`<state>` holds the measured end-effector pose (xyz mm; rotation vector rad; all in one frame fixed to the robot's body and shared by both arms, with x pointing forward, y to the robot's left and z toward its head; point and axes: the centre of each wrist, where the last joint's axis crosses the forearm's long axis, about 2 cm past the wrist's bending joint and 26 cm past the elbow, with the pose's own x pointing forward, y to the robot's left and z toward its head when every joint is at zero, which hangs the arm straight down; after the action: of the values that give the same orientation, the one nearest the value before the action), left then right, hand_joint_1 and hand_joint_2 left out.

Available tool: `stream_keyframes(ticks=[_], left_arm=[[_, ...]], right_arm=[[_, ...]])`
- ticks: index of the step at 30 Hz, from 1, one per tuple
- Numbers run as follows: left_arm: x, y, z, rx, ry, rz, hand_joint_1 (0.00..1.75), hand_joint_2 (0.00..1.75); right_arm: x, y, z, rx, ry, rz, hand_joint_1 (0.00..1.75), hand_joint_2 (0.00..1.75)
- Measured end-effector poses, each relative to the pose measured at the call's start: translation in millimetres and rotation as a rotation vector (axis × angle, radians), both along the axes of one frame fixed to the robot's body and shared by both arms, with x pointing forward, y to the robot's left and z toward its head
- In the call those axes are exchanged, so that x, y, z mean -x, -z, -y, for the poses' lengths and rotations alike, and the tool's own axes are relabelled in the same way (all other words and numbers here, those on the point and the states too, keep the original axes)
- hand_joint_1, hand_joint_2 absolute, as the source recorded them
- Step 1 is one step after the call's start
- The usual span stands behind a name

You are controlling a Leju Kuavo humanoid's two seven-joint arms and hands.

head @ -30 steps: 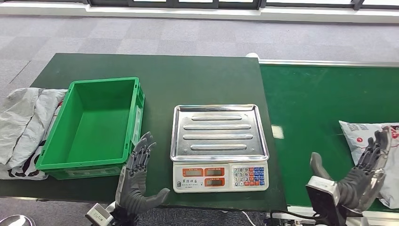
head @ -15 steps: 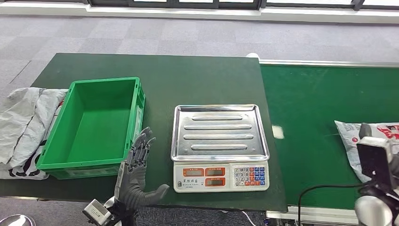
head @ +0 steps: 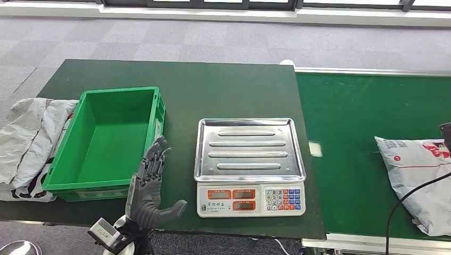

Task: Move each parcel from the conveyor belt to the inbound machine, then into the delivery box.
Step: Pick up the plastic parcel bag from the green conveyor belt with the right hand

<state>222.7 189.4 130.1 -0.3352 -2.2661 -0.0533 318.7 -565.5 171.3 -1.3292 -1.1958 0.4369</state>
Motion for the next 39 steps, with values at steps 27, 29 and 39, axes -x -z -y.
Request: stream_keyframes(ticks=[27,29,39], left_arm=[[-7.6,2.7,-7.3,-0.018,-0.014,0.005,0.0,1.75],[-9.0,1.8,-7.3,-0.02,-0.014,0.009,0.0,1.75],[-11.1,-0.5,-7.7,-0.031,-0.021,0.009,0.0,1.75]], right_arm=[[31.6,79.5,19.8,-0.402,0.14,-0.936,1.37,1.75],[33.6,83.7,17.1,-0.421,0.123,-0.979,1.75,1.75],[32.8,89.9,9.0,-0.435,0.098,-1.048,1.75,1.75]])
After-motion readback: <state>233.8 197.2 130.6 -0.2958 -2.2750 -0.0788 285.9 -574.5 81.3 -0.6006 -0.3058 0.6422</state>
